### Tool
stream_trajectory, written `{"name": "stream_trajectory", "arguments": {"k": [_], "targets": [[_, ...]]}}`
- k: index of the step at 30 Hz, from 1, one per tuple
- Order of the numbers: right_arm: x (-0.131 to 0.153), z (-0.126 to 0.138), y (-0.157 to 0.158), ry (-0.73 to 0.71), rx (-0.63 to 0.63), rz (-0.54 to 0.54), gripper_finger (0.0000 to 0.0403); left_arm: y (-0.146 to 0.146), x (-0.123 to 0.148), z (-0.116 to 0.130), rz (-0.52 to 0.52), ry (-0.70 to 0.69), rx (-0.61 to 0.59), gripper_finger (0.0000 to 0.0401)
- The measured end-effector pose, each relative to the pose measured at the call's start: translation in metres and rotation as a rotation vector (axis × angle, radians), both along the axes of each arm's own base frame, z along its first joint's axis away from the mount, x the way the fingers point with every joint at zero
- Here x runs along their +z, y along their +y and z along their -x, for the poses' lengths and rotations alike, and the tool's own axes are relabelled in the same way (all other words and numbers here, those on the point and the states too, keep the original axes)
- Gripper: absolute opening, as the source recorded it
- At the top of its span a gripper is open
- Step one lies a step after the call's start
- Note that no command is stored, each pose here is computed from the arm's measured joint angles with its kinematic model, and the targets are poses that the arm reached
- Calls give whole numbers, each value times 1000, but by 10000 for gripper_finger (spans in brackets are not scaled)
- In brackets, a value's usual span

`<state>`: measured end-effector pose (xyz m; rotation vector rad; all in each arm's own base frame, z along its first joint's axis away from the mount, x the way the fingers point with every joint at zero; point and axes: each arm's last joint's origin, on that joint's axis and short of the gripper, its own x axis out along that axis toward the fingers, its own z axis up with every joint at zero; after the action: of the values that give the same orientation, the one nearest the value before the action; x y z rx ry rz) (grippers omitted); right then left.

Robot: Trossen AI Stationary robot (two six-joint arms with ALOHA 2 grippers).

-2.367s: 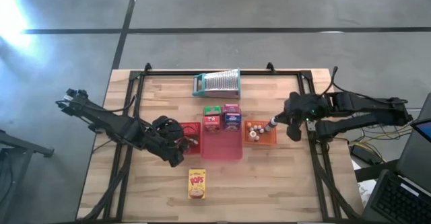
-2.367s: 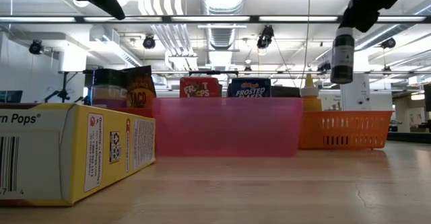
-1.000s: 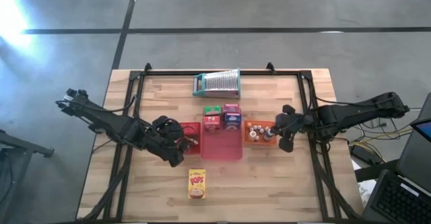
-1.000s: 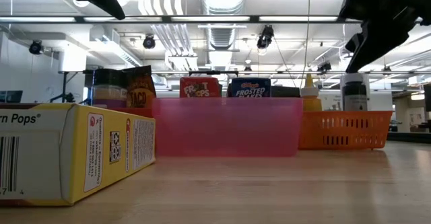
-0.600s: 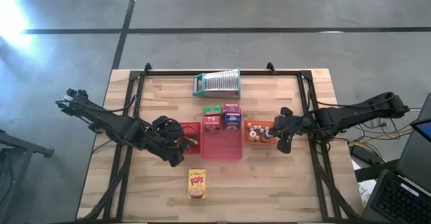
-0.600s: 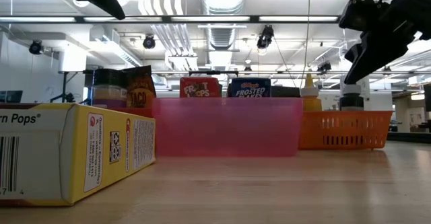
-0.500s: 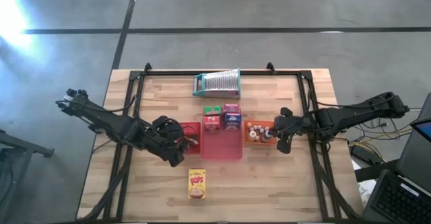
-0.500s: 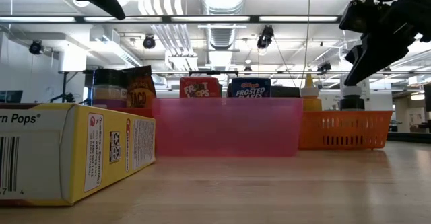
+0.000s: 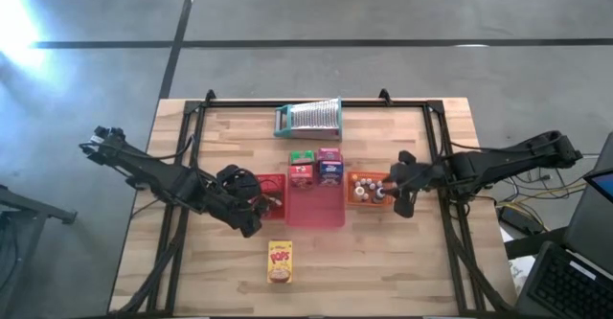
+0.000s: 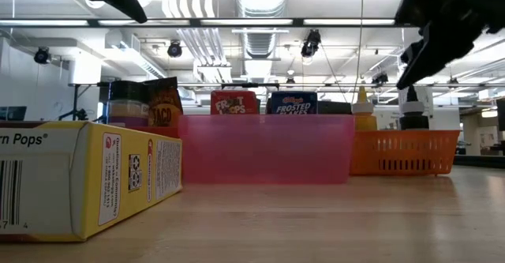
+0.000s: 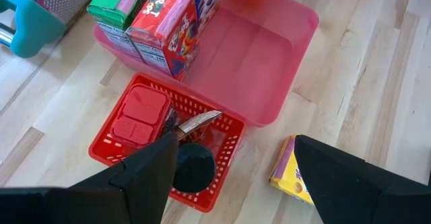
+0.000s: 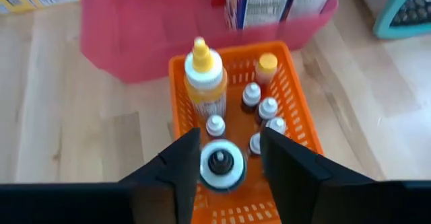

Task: Pick & Place Kitchen Items
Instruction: Put the large black food coloring bottle into the orange bin, then put the yellow cereal box into the pink bin

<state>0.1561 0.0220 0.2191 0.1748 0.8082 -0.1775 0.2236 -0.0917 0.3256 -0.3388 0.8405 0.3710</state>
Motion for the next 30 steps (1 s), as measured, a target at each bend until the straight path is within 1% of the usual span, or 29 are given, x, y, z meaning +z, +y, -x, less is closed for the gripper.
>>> {"name": "stream_trajectory", "arguments": {"k": [4, 8, 9, 11, 13, 16, 20, 23, 26, 30], "targets": [[14, -1, 0, -11, 12, 9, 163, 0, 0, 0, -4, -2, 2, 303], [32, 2, -1, 15, 7, 26, 168, 0, 0, 0, -20, 5, -19, 303], [38, 4, -1, 22, -4, 35, 166, 0, 0, 0, -8, 6, -16, 303], [49, 8, -3, 38, -26, 61, 158, 0, -1, 0, 51, 17, -6, 303], [62, 12, -5, 42, -49, 96, 148, -3, -1, 1, 111, 19, 27, 303], [82, 20, -8, 27, -94, 151, 131, -12, -5, 1, 161, 15, 96, 303], [108, 34, -13, -8, -161, 196, 121, -27, -22, -9, 213, 56, 197, 303], [123, 47, -17, -51, -221, 199, 128, -40, -41, -18, 241, 115, 259, 303], [134, 60, -20, -93, -264, 223, 143, -53, -56, -30, 268, 167, 310, 303], [143, 79, -25, -150, -304, 243, 168, -69, -65, -46, 301, 191, 371, 303]]}}
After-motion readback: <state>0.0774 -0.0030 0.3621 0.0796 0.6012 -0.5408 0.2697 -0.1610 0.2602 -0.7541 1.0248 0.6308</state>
